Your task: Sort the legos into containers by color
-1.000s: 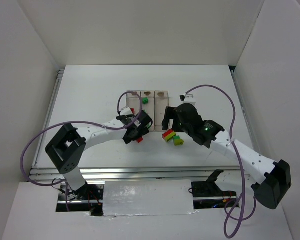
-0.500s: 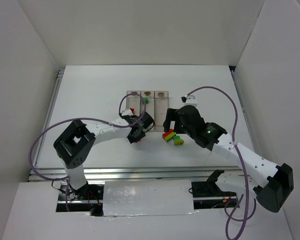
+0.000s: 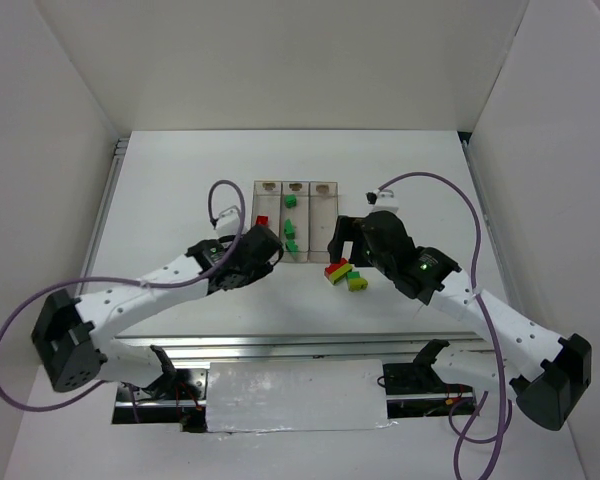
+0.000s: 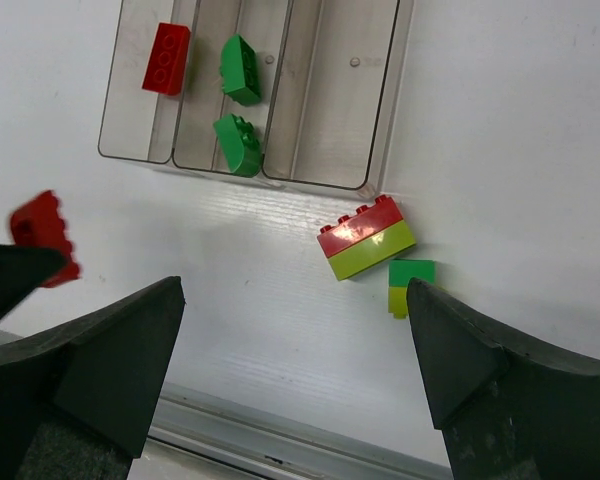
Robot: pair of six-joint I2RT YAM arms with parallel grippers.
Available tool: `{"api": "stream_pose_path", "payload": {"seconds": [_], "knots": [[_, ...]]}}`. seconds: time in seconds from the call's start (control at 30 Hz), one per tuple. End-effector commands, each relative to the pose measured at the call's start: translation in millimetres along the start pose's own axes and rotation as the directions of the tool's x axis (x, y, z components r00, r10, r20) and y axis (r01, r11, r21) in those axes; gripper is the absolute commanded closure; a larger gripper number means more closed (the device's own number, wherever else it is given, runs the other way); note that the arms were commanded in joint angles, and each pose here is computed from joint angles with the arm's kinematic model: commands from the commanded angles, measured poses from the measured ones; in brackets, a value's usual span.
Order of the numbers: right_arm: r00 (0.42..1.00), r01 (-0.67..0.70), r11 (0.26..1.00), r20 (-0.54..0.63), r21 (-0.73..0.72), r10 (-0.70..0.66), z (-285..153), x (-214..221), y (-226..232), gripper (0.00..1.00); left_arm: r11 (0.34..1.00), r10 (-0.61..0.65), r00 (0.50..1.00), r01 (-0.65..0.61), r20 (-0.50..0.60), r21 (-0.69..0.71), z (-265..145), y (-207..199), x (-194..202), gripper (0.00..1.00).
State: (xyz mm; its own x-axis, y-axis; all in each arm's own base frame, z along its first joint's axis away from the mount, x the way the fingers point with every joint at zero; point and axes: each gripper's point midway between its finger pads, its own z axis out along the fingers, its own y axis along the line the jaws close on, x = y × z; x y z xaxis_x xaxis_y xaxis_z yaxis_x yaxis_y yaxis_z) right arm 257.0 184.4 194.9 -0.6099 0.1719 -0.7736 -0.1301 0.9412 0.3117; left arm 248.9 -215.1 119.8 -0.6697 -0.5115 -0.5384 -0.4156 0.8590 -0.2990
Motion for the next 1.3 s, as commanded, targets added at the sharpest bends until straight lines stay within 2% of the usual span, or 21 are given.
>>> {"api": "stream_pose_path", "payload": {"seconds": [0.0, 0.03, 0.07, 0.1, 0.13, 0.2, 0.23, 0.43, 0.47, 0.57, 0.63, 0.67, 0.7, 0.97, 1.07, 1.27], "knots": [[0.999, 0.001, 0.999, 0.045, -0.038, 0.001, -5.4, -16.0, 9.6, 0.0, 0.993, 0.039, 0.991, -0.052, 0.127, 0.107, -36.1, -6.0, -37.4, 1.0], [0.999, 0.0, 0.999, 0.043, -0.041, 0.001, -4.1, -16.1, 10.6, 0.0, 0.98, 0.125, 0.975, -0.15, 0.182, 0.134, -40.6, -9.3, -47.9, 1.0], [0.999, -0.003, 0.999, 0.04, -0.048, 0.005, -3.0, -16.5, 12.4, 0.0, 0.96, 0.1, 0.964, -0.158, 0.246, 0.23, -48.7, -33.9, -63.3, 0.97], [0.999, -0.003, 0.998, 0.035, -0.056, 0.005, 0.2, -16.1, 15.7, 0.0, 0.941, 0.131, 0.949, -0.21, 0.287, 0.265, -53.9, -43.7, -72.7, 0.94], [0.999, -0.004, 0.998, 0.035, -0.06, 0.006, 1.3, -17.5, 17.1, 0.0, 0.911, 0.226, 0.913, -0.321, 0.339, 0.257, -53.9, -48.5, -81.9, 0.93], [1.0, 0.0, 0.998, 0.019, -0.062, 0.001, 6.3, -14.7, 19.4, 0.0, 0.878, 0.305, 0.864, -0.418, 0.399, 0.233, -45.2, -61.3, -94.8, 0.95], [1.0, 0.0, 0.998, 0.018, -0.063, 0.001, 6.4, -16.1, 21.0, 0.0, 0.885, 0.306, 0.855, -0.417, 0.418, 0.206, -39.8, -62.2, -108.5, 0.94], [1.0, 0.016, 0.999, 0.004, -0.031, -0.015, 10.6, -13.3, 15.2, 0.0, 0.877, 0.366, 0.858, -0.447, 0.361, 0.175, 19.8, -69.8, -127.2, 0.86], [1.0, 0.017, 1.0, 0.003, -0.026, -0.017, 10.4, -12.8, 13.8, 0.0, 0.878, 0.378, 0.862, -0.45, 0.338, 0.165, 32.4, -67.9, -122.8, 0.81], [1.0, 0.018, 1.0, -0.001, -0.022, -0.018, 10.8, -11.4, 11.1, 0.0, 0.874, 0.384, 0.871, -0.45, 0.307, 0.182, 52.8, -70.8, -121.7, 0.74], [1.0, 0.018, 1.0, -0.003, -0.016, -0.018, 11.5, -11.4, 9.7, 0.0, 0.868, 0.387, 0.872, -0.454, 0.3, 0.201, 59.0, -73.9, -120.4, 0.62], [1.0, 0.021, 1.0, -0.007, -0.015, -0.021, 11.7, -10.2, 9.5, 0.0, 0.868, 0.391, 0.873, -0.455, 0.292, 0.198, 63.8, -73.4, -117.6, 0.51], [1.0, 0.023, 1.0, -0.007, -0.015, -0.023, 11.9, -10.5, 9.7, 0.0, 0.864, 0.395, 0.873, -0.459, 0.287, 0.208, 65.5, -75.0, -115.8, 0.45], [1.0, 0.025, 1.0, -0.014, -0.009, -0.025, 13.6, -9.2, 8.5, 0.0, 0.872, 0.408, 0.892, -0.444, 0.194, 0.207, 97.7, -65.1, -85.9, 0.14], [1.0, 0.026, 1.0, -0.014, -0.006, -0.026, 13.1, -9.0, 7.2, 0.0, 0.879, 0.402, 0.901, -0.429, 0.16, 0.207, 105.5, -57.6, -74.0, 0.12], [1.0, 0.021, 1.0, -0.019, -0.007, -0.021, 13.7, -6.7, 6.8, 0.0, 0.872, 0.401, 0.911, -0.413, 0.097, 0.263, 113.9, -54.4, -48.5, 0.16]]}}
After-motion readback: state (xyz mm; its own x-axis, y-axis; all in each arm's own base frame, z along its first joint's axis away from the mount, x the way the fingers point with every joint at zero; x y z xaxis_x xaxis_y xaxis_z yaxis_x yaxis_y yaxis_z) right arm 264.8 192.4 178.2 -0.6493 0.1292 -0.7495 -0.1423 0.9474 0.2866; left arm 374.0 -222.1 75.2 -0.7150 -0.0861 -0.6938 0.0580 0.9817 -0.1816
